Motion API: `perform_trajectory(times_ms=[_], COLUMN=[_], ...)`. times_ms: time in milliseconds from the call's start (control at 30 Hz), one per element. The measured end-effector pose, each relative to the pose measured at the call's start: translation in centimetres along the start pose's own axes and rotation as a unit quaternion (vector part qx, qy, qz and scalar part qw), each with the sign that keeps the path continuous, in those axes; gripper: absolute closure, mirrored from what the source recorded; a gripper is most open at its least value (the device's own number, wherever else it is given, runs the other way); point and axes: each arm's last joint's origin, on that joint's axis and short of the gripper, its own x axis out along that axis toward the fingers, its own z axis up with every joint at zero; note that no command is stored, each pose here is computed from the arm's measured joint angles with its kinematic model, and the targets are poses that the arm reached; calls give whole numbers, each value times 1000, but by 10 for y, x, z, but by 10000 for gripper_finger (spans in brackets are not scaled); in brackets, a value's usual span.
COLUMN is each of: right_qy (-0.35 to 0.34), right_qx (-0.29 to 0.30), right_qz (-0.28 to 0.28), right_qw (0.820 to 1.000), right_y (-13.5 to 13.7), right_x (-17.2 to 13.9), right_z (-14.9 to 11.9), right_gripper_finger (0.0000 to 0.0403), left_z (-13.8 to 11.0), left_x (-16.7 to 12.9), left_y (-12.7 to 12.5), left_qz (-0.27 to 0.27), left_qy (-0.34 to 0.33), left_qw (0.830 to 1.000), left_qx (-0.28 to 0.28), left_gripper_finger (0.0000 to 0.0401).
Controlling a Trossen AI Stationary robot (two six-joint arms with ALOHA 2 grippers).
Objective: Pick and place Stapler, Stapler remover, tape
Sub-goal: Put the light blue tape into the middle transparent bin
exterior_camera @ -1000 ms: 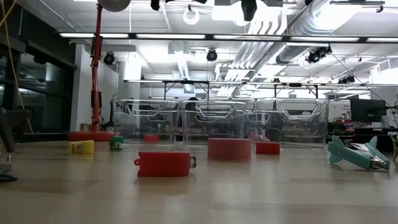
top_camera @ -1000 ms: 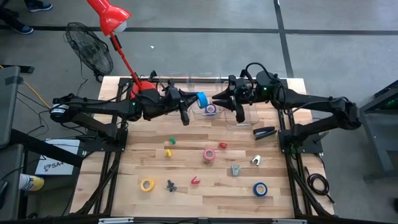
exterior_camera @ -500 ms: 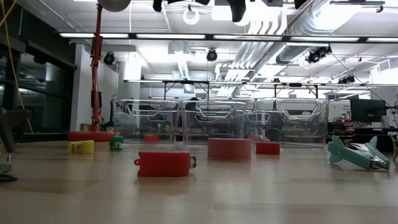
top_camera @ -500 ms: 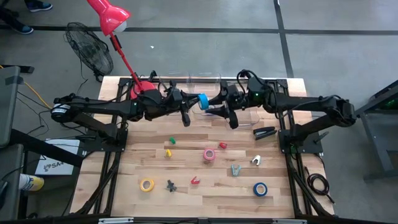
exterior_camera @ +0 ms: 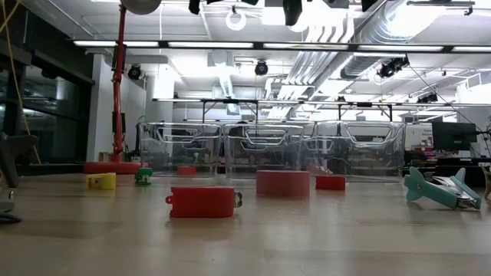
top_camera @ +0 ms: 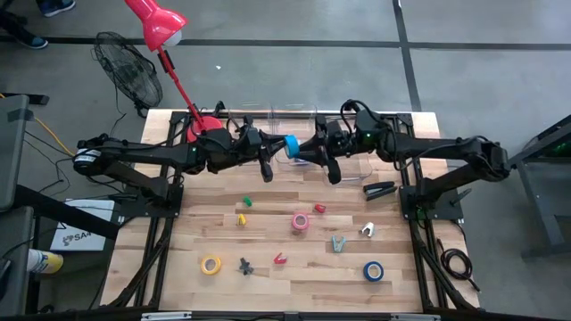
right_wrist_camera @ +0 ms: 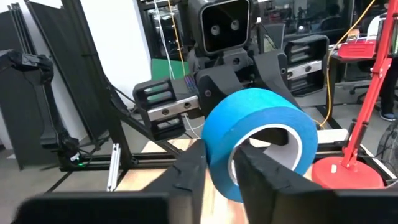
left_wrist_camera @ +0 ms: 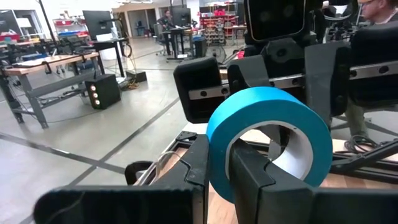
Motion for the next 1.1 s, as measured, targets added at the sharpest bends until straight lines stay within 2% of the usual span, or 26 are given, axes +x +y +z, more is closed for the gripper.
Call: perform_trajectory(times_ms=[133,267,800,967,1100], right_qy=[1,1,23,38,63], right_qx=[1,4,25,32,43], right_qz=[2,2,-21,-36,-55], right_qw=[1000,1000,999,998,996], right_y=[0,-2,-12,-19,-29], right_x=[0,-1,-4,-8,-13], right_z=[0,0,-4,-6,-11], right_gripper_finger=[377,377,377,377,377], left_z=[0,0,-4,-11,-20], left_x=[0,0,0,-1,-2], left_y=[0,0,1,1,2], left_qz=[-1,-1,28,28,43], left_qy=[1,1,21,56,96], left_qw=[1000,1000,999,998,994], left_qx=[-2,-3,2,5,21], left_gripper_finger=[370,358,243,219,215])
